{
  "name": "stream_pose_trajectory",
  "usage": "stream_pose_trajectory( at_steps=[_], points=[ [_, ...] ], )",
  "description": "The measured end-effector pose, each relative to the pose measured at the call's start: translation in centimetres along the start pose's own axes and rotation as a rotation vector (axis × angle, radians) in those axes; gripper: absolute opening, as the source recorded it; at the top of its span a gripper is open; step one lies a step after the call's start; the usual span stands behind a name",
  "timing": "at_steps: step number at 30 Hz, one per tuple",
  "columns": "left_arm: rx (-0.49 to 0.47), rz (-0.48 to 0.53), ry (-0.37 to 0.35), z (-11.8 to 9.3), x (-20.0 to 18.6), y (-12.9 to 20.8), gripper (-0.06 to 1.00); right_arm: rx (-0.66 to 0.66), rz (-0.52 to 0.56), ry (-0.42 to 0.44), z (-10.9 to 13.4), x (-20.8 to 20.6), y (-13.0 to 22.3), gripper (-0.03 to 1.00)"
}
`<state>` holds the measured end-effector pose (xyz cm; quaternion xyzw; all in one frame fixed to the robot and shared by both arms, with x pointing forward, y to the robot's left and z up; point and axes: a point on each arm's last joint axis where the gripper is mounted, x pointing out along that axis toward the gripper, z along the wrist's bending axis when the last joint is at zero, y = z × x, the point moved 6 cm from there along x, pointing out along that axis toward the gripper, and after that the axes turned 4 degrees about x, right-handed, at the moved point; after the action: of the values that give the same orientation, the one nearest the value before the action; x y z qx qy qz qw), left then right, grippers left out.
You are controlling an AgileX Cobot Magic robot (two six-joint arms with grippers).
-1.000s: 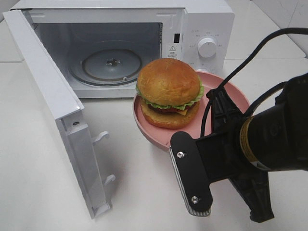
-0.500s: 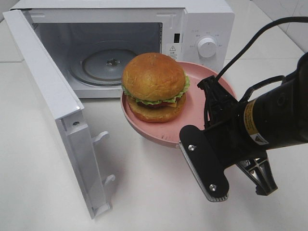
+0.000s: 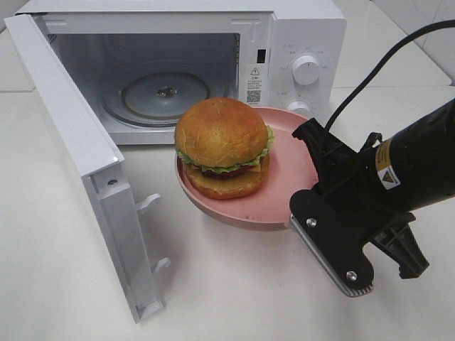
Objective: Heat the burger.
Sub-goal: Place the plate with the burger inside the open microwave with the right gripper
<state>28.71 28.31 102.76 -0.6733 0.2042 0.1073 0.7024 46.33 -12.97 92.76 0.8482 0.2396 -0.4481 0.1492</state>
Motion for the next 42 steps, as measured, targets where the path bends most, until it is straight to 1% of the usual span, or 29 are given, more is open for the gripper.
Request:
stream_pose_trajectory(
  at_steps=[5,9,19,23,29,32,39,41,42],
  points=[
    [0.000,0.000,0.000,0.0,0.0,0.0,0.99,-0.019,-0.023,-0.008,0.0,0.1,0.5,0.06],
    [0.000,0.000,0.000,0.0,0.0,0.0,0.99,-0.042,-0.052,0.026,-0.5,0.1,0.2,0.06],
    [0.000,0.000,0.000,0.0,0.0,0.0,0.99,-0.048,-0.058,0.048,-1.1,0.1,0.1,0.06],
    [0.000,0.000,0.000,0.0,0.0,0.0,0.99,-0.048,-0.062,0.064,-2.0,0.5,-0.1,0.06],
    [0.000,0.000,0.000,0.0,0.0,0.0,0.99,-0.067,-0.075,0.048,-2.7,1.7,-1.0,0.06],
    [0.000,0.000,0.000,0.0,0.0,0.0,0.99,-0.066,-0.078,0.052,-3.7,2.3,-1.2,0.06],
    [0.000,0.000,0.000,0.0,0.0,0.0,0.99,-0.046,-0.078,0.053,-5.1,3.3,-1.4,0.06],
    [0.000,0.000,0.000,0.0,0.0,0.0,0.99,-0.044,-0.079,0.059,-6.1,4.0,-1.5,0.06],
    [0.000,0.000,0.000,0.0,0.0,0.0,0.99,-0.044,-0.079,0.059,-6.1,4.0,-1.5,0.06]
  ],
)
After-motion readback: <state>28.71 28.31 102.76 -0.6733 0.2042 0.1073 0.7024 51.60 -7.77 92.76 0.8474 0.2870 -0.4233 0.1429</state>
